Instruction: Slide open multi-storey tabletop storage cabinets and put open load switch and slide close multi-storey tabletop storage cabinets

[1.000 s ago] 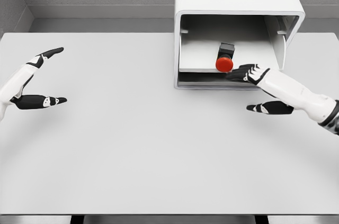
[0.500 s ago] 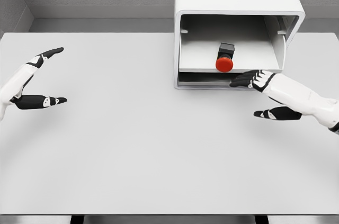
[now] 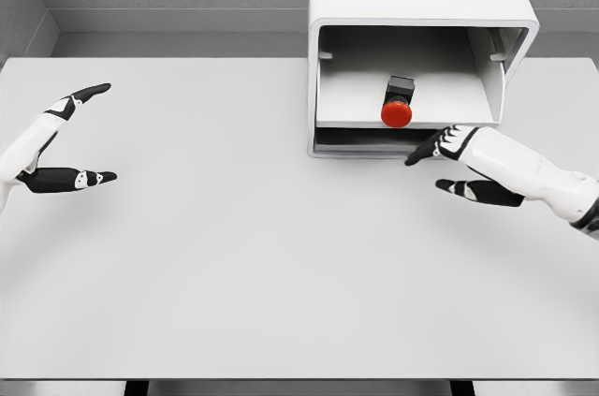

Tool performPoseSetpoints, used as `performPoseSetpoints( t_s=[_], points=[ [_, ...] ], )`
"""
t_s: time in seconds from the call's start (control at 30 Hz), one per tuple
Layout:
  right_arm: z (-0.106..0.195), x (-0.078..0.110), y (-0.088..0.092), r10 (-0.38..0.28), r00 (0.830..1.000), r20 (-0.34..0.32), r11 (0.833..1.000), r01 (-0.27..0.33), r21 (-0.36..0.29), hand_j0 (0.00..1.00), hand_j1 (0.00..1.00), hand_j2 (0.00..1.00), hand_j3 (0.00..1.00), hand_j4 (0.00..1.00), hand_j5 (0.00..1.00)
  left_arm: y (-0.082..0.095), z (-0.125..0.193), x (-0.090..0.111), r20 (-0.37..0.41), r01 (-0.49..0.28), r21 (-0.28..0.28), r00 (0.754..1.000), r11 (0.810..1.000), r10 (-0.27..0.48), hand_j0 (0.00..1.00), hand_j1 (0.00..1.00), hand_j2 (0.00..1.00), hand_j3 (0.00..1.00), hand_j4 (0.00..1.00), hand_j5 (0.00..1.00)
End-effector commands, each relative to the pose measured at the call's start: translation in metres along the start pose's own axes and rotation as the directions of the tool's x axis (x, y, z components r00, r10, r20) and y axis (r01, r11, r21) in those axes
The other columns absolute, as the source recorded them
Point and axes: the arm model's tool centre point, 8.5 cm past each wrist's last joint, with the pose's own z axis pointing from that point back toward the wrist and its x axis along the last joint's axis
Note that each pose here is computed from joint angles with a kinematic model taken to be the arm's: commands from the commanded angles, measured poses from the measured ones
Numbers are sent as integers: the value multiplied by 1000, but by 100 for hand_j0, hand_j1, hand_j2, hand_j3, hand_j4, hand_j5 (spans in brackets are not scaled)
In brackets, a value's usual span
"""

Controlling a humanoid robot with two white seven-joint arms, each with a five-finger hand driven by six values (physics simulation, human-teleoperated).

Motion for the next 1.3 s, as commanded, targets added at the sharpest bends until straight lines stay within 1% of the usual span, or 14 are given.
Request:
performPoseSetpoints(
  t_s=[0.0, 0.1, 0.3, 0.37, 0.4, 0.5, 0.63, 0.67, 0.83, 0.93, 0.97, 1.03, 1.17, 1.27],
  points=[
    [-4, 1, 3, -9, 1000, 6, 1000, 9, -11, 64, 64, 64, 64, 64, 64, 1, 0, 0, 2, -6, 6, 1000, 1000, 6, 100, 100, 100, 100, 100, 100],
    [-10, 3, 7, 0, 1000, 17, 1000, 1, -14, 66, 66, 66, 66, 66, 66, 1, 0, 0, 2, -6, 6, 1000, 1000, 6, 100, 100, 100, 100, 100, 100],
    [-14, 1, 12, -4, 1000, 13, 1000, 4, -19, 67, 67, 67, 67, 67, 67, 1, 0, 0, 2, -6, 6, 1000, 1000, 6, 100, 100, 100, 100, 100, 100],
    [-15, -3, 12, 7, 1000, 1, 1000, -7, -13, 67, 67, 67, 67, 67, 67, 1, 0, 0, 2, -6, 6, 1000, 1000, 6, 100, 100, 100, 100, 100, 100],
    [-23, -3, 16, -6, 1000, 14, 1000, 6, -15, 68, 68, 68, 68, 68, 68, 1, 0, 0, 2, -6, 6, 1000, 1000, 6, 100, 100, 100, 100, 100, 100],
    [-25, -8, 19, -8, 1000, 3, 1000, 8, -12, 68, 68, 68, 68, 68, 68, 1, 1, 0, 1, -6, 5, 1000, 1000, 6, 100, 100, 100, 100, 100, 100],
    [-24, -10, 20, -9, 1000, -3, 1000, 9, -11, 68, 68, 68, 68, 68, 68, 1, 1, 0, 1, -7, 5, 1000, 1000, 7, 100, 100, 100, 100, 100, 100],
    [-27, -11, 16, -2, 1000, 0, 1000, 2, -12, 68, 68, 68, 68, 68, 68, 1, 1, 0, 1, -7, 5, 1000, 1000, 7, 100, 100, 100, 100, 100, 100],
    [-34, -17, 15, -10, 1000, -6, 999, 10, -31, 68, 68, 68, 68, 68, 68, 1, 1, 0, 1, -7, 5, 1000, 1000, 7, 100, 100, 100, 100, 100, 100],
    [-37, -22, 17, -14, 1000, -14, 1000, 13, -22, 68, 68, 68, 68, 68, 68, 1, 1, 0, 0, -6, 5, 1000, 1000, 6, 100, 100, 100, 100, 100, 100],
    [-41, -22, 17, -21, 1000, -10, 999, 21, -34, 68, 68, 68, 68, 68, 68, 0, 1, 0, 1, -8, 6, 1000, 1000, 8, 100, 100, 100, 100, 100, 100],
    [-44, -27, 17, -22, 1000, -18, 999, 21, -31, 69, 69, 69, 69, 69, 69, 0, 1, 0, 1, -8, 6, 1000, 1000, 8, 100, 100, 100, 100, 100, 100],
    [-52, -31, 15, -29, 999, -20, 998, 28, -48, 69, 69, 69, 69, 69, 69, 1, 1, 0, 1, -7, 5, 1000, 1000, 7, 100, 100, 100, 100, 100, 100],
    [-56, -35, 15, -30, 999, -24, 999, 29, -41, 69, 69, 69, 69, 69, 69, 1, 1, 0, 1, -7, 5, 1000, 1000, 7, 100, 100, 100, 100, 100, 100]
  ],
)
